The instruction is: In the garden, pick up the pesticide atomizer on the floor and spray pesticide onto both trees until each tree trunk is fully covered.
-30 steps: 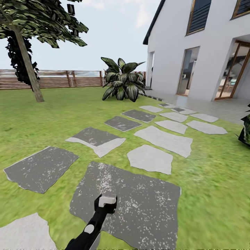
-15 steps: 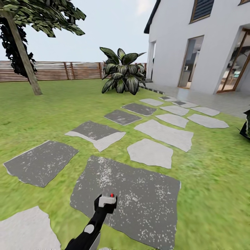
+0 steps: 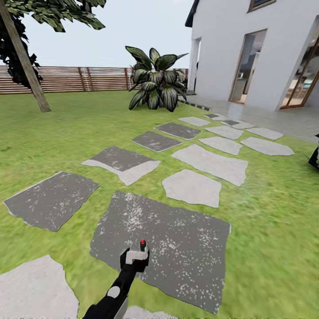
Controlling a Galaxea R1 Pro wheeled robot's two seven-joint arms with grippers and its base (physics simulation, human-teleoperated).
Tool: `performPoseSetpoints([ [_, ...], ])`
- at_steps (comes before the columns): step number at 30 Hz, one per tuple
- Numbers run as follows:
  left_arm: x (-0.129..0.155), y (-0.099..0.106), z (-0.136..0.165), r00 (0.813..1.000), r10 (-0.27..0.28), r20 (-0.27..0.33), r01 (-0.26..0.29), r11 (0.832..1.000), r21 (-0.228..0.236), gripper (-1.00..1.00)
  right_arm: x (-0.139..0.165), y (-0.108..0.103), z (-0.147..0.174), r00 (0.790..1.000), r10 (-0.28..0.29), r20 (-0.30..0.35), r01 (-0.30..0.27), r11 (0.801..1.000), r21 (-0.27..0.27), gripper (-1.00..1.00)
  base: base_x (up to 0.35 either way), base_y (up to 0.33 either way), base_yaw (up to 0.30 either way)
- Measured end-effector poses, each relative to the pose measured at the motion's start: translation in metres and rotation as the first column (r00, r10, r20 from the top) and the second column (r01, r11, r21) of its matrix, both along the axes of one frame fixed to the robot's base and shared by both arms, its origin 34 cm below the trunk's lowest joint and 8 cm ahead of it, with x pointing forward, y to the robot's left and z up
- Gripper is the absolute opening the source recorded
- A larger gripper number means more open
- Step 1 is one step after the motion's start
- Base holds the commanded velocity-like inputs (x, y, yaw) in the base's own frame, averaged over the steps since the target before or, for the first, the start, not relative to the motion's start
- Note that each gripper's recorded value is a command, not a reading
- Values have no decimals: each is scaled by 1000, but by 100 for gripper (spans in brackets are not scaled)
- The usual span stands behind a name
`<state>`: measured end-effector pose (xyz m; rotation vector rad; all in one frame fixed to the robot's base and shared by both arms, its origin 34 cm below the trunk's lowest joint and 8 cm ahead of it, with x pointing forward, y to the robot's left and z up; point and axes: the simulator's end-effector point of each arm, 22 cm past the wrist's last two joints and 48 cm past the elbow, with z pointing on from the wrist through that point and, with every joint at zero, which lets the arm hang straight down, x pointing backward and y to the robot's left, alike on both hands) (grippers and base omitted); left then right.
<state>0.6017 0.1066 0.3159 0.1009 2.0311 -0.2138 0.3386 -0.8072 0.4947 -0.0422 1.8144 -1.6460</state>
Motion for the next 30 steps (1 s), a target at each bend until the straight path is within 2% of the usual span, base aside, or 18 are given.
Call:
performPoseSetpoints([
  [12, -8, 1, -25, 999, 3, -44, -3, 1000, -2, 100, 0, 0, -13, 999, 1, -49, -1, 1000, -1, 100, 0, 0, 0],
  [30, -14, 1, -43, 997, 6, -75, -6, 1000, -3, 100, -2, -1, -23, 996, 0, -85, 0, 1000, -2, 100, 0, 0, 0],
])
